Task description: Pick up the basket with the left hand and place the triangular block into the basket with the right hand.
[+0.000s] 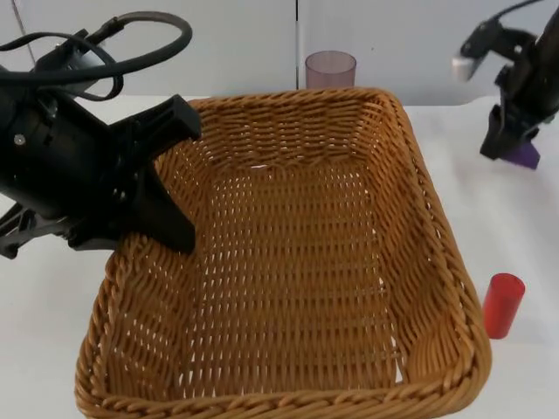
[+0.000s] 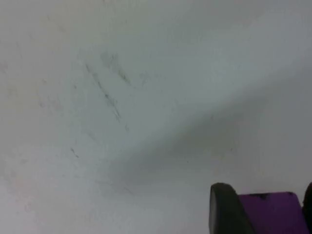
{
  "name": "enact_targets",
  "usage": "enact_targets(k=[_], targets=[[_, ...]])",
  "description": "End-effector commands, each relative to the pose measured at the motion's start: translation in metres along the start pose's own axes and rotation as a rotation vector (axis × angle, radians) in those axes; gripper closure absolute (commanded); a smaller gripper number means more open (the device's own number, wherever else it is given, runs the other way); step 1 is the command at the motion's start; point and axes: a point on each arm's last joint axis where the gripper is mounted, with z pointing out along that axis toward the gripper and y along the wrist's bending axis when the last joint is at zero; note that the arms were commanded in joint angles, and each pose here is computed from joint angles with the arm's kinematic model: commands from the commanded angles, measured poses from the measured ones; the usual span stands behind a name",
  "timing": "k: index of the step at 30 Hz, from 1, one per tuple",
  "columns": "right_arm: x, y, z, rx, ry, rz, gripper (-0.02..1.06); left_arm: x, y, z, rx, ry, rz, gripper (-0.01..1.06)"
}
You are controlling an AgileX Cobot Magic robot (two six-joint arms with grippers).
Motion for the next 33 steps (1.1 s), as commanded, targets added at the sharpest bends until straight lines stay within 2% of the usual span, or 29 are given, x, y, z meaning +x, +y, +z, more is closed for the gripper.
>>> enact_targets(k=[1, 3, 5, 8, 9, 11, 13, 14, 16, 17, 18, 22, 23, 27, 28, 32, 33], targets=[[-0.009, 0.001, -0.020, 0.001, -0.030, 0.008, 1.05, -0.001, -0.001, -0.001, 0.006, -0.011, -0.007, 1.05], [-0.014, 0.004, -0.030, -0.004, -0.039, 0.014, 1.05, -0.001, 0.000, -0.001, 0.000, -0.009, 0.001, 1.05], [-0.028, 0.014, -0.060, -0.014, -0.066, 0.045, 1.05, -0.001, 0.001, -0.001, -0.008, -0.007, 0.012, 1.05], [-0.046, 0.033, -0.094, -0.024, -0.072, 0.057, 1.05, -0.001, 0.001, -0.001, -0.008, -0.007, 0.012, 1.05], [-0.046, 0.033, -0.094, -0.024, -0.072, 0.057, 1.05, -0.001, 0.001, -0.001, -0.008, -0.007, 0.012, 1.05], [-0.067, 0.061, -0.132, -0.035, -0.064, 0.049, 1.05, -0.001, 0.001, -0.001, -0.008, -0.007, 0.012, 1.05], [-0.083, 0.082, -0.156, -0.021, -0.091, 0.077, 1.05, 0.000, 0.001, -0.001, -0.010, -0.007, 0.014, 1.05], [-0.083, 0.082, -0.156, -0.021, -0.091, 0.077, 1.05, 0.000, 0.001, -0.001, -0.010, -0.007, 0.014, 1.05], [-0.098, 0.105, -0.179, -0.017, -0.138, 0.088, 1.05, 0.000, 0.001, -0.001, -0.010, -0.007, 0.014, 1.05], [-0.111, 0.125, -0.191, -0.027, -0.166, 0.079, 1.05, 0.000, 0.001, -0.001, -0.011, -0.007, 0.015, 1.05], [-0.111, 0.125, -0.191, -0.027, -0.166, 0.079, 1.05, 0.000, 0.001, -0.001, -0.011, -0.007, 0.015, 1.05], [-0.133, 0.169, -0.206, -0.067, -0.205, 0.092, 1.05, -0.002, 0.001, -0.001, -0.018, -0.028, 0.017, 1.05], [-0.133, 0.169, -0.206, -0.067, -0.205, 0.092, 1.05, -0.002, 0.001, -0.001, -0.018, -0.028, 0.017, 1.05], [-0.146, 0.207, -0.201, -0.145, -0.195, 0.090, 1.05, -0.003, 0.003, -0.001, -0.031, -0.039, 0.030, 1.05], [-0.146, 0.207, -0.201, -0.145, -0.195, 0.090, 1.05, -0.003, 0.003, -0.001, -0.031, -0.039, 0.030, 1.05], [-0.138, 0.240, -0.169, -0.217, -0.071, 0.074, 1.05, -0.004, 0.003, -0.001, -0.032, -0.042, 0.031, 1.05], [-0.138, 0.240, -0.169, -0.217, -0.071, 0.074, 1.05, -0.004, 0.003, -0.001, -0.032, -0.042, 0.031, 1.05]])
